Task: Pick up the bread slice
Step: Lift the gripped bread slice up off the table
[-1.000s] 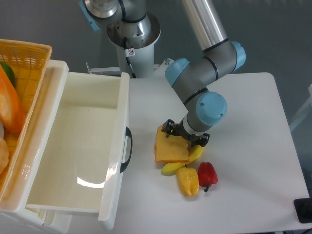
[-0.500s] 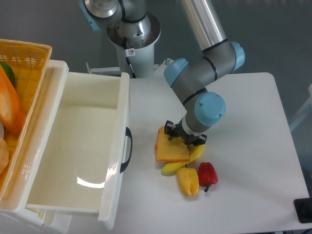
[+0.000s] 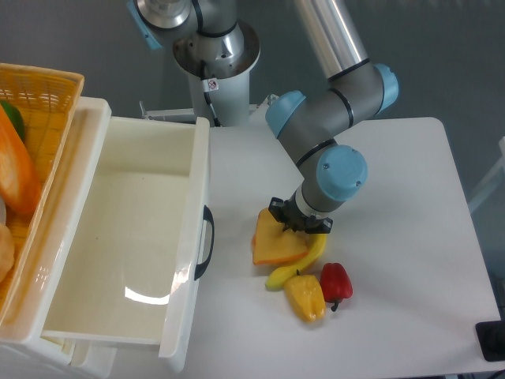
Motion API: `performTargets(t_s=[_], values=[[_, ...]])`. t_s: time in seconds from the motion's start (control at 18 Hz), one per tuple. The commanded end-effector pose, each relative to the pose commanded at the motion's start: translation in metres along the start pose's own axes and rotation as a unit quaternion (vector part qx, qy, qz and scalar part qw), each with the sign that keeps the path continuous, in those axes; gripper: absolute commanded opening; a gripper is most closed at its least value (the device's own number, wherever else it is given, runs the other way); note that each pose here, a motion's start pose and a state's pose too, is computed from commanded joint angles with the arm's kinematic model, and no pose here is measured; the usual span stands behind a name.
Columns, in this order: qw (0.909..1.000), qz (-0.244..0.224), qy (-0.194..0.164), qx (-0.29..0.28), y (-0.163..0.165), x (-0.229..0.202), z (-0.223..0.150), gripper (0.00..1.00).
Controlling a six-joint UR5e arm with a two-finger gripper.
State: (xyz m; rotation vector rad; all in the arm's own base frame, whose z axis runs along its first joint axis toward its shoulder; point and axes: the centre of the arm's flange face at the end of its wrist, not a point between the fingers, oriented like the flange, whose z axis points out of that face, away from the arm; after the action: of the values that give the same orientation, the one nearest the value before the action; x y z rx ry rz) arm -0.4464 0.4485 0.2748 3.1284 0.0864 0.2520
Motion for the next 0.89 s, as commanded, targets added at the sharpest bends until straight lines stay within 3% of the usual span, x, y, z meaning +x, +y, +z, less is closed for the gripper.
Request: performTargets(t_s=[0.28, 0.5, 0.89], values=[[0.999, 0.035, -0.022, 0.017, -0.001, 0.01, -0.057, 0.0], [0.9926, 0.107, -0.05, 0.028, 0.01, 0.015, -0.091, 0.0], [0.9839, 0.159, -0.073, 0.036, 0.019, 0.026, -0.119, 0.0]])
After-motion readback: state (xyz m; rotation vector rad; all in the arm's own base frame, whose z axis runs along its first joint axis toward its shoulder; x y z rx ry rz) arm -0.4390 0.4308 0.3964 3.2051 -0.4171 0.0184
